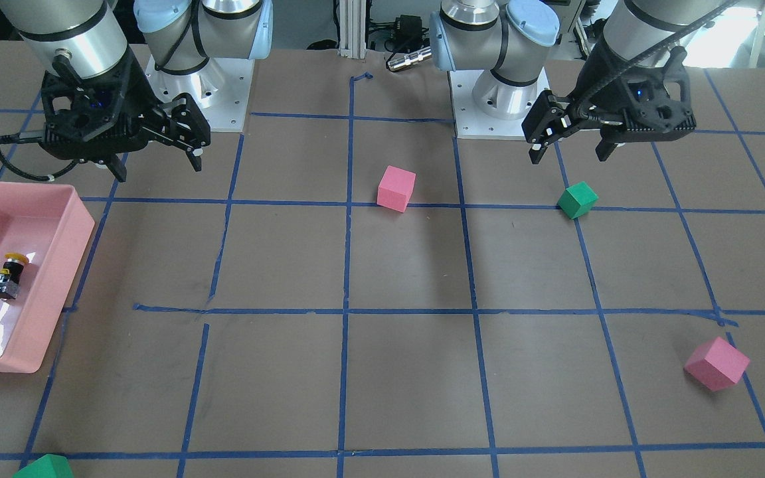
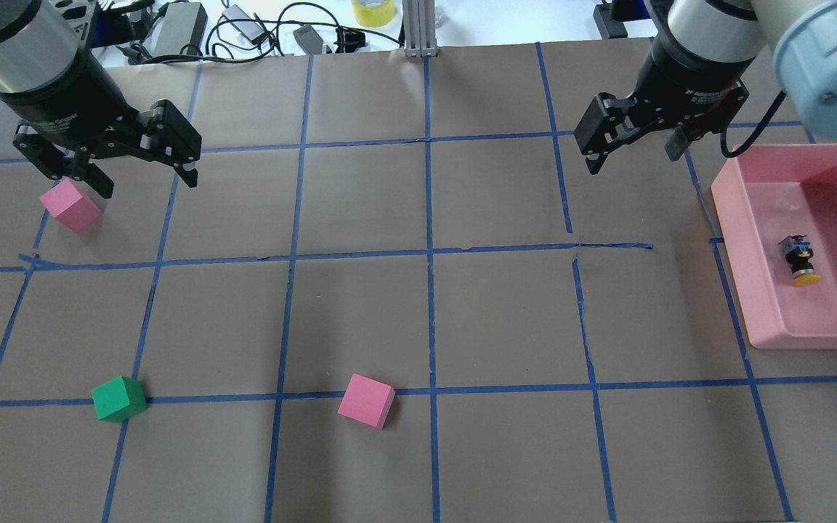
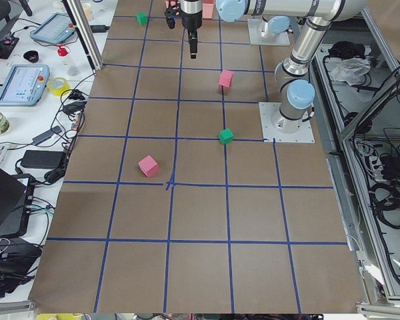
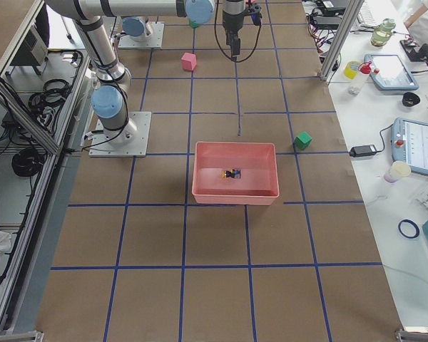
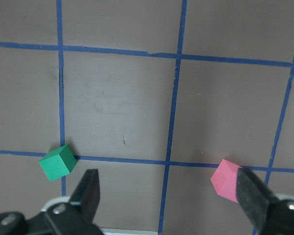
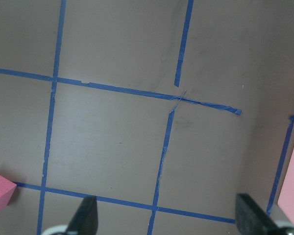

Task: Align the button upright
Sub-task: 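Move the right gripper over the pink bin toward the push-button switch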

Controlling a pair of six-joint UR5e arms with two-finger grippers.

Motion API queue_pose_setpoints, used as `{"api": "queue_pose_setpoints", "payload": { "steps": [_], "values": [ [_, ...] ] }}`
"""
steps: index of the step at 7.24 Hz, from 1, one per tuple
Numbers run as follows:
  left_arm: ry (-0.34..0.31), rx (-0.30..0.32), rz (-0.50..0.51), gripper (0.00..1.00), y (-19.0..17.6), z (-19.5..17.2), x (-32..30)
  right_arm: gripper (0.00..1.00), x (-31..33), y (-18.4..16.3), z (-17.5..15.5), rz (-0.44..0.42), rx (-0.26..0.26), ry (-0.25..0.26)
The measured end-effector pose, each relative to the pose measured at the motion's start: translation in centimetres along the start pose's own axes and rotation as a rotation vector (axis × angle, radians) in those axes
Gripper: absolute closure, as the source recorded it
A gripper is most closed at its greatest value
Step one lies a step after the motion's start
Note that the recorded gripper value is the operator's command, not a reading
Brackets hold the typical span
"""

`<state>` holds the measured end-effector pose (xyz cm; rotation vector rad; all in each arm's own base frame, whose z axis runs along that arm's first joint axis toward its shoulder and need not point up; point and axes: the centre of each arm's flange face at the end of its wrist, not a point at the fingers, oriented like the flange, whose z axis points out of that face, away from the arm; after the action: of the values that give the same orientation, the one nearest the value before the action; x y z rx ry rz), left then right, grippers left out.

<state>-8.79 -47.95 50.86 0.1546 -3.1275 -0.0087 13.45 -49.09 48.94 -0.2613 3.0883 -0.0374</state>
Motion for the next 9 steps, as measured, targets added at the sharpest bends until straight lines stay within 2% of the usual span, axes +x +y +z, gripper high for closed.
{"api": "queue_pose_setpoints", "payload": {
  "steps": [3, 4, 6, 7, 9],
  "values": [
    [-0.012, -0.005, -0.009, 0.00, -0.4, 0.6, -0.3, 0.00, 2.1, -0.5, 0.3, -0.040, 0.000, 0.006],
    [-0.016, -0.009, -0.009, 0.00, -0.3, 0.7, -0.3, 0.00, 4.8, -0.7, 0.5, -0.021, -0.005, 0.006],
    [-0.019, -0.013, -0.009, 0.00, -0.3, 0.8, -0.4, 0.00, 14.7, -0.7, 1.6, 0.075, -0.014, 0.002],
    [-0.018, -0.015, -0.009, 0.00, -0.3, 0.9, -0.4, 0.00, 21.3, -0.9, 3.8, 0.103, -0.019, -0.002],
    [-0.014, -0.017, -0.007, 0.00, -0.3, 1.0, -0.2, 0.00, 32.0, -0.6, 10.4, 0.103, -0.016, -0.012]
  ]
}}
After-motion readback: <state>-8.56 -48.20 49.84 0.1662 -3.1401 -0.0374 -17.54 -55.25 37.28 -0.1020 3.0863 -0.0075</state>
